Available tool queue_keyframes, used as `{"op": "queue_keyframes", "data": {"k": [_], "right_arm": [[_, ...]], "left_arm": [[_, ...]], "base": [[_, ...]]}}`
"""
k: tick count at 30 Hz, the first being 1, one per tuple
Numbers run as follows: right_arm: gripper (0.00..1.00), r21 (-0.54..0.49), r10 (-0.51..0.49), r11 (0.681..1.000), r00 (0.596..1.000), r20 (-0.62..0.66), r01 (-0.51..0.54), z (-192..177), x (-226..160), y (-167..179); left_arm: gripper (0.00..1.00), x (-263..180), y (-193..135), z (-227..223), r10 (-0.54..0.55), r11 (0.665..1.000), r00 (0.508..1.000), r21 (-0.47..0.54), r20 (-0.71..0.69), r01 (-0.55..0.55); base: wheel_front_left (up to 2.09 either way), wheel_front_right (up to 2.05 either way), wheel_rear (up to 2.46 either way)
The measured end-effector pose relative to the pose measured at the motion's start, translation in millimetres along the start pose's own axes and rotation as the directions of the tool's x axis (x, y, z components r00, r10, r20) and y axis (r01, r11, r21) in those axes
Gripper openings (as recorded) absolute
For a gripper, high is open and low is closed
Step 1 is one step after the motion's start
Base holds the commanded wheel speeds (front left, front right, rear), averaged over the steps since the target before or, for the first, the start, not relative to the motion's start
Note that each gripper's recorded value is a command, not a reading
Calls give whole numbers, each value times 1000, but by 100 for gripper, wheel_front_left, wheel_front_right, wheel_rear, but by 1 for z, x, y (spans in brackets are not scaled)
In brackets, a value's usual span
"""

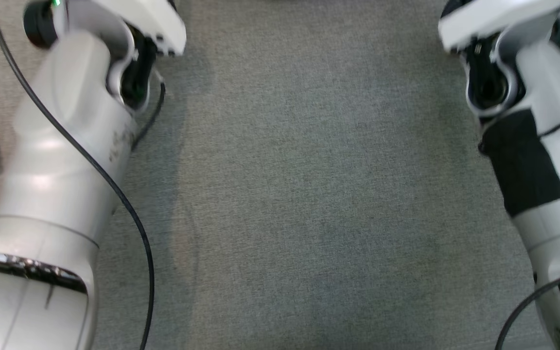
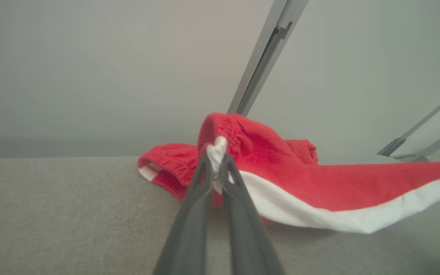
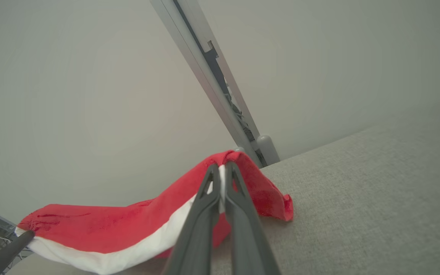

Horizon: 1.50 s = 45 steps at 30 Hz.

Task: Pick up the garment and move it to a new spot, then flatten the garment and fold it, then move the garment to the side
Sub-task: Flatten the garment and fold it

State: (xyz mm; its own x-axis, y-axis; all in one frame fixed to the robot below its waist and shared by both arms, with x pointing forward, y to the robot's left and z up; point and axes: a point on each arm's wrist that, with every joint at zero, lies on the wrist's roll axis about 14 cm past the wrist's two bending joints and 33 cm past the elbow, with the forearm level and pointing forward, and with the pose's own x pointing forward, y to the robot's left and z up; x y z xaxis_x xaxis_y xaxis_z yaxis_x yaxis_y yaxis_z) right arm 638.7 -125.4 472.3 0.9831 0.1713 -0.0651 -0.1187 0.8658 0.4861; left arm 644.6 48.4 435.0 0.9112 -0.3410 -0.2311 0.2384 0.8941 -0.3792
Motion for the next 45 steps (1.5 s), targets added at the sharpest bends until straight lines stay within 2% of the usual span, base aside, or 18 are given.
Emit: {"op": "queue_keyframes", "data": {"k": [4,8,12,18,29,35,38,45], "right_arm": [[0,-15,-38,999,995,-91,37,-31,-27,-14],[0,-67,-37,997,986,-161,27,-48,-49,-13],[0,-90,-50,995,976,-210,31,-54,-65,-13],[0,-144,-68,989,954,-292,27,-63,-90,-17],[0,-209,-101,978,915,-391,19,-71,-140,-26],[0,-236,-128,972,878,-461,18,-81,-178,-34],[0,-239,-123,971,872,-474,7,-80,-190,-33],[0,-229,-113,973,826,-553,-20,-86,-227,-34]], "left_arm": [[0,-27,13,-32,34,998,996,51,-85,-30],[0,-55,16,-55,45,992,985,124,-166,-24],[0,-79,17,-70,44,969,974,248,-221,12],[0,-107,18,-82,45,932,967,359,-250,49],[0,-149,3,-92,36,907,962,412,-269,81],[0,-179,-11,-102,12,916,964,391,-265,96],[0,-192,-17,-101,-2,916,967,387,-255,104],[0,-225,-29,-113,-16,936,969,338,-248,102]], "base": [[0,0,0],[0,0,0],[0,0,0],[0,0,0],[0,0,0],[0,0,0],[0,0,0],[0,0,0]]}}
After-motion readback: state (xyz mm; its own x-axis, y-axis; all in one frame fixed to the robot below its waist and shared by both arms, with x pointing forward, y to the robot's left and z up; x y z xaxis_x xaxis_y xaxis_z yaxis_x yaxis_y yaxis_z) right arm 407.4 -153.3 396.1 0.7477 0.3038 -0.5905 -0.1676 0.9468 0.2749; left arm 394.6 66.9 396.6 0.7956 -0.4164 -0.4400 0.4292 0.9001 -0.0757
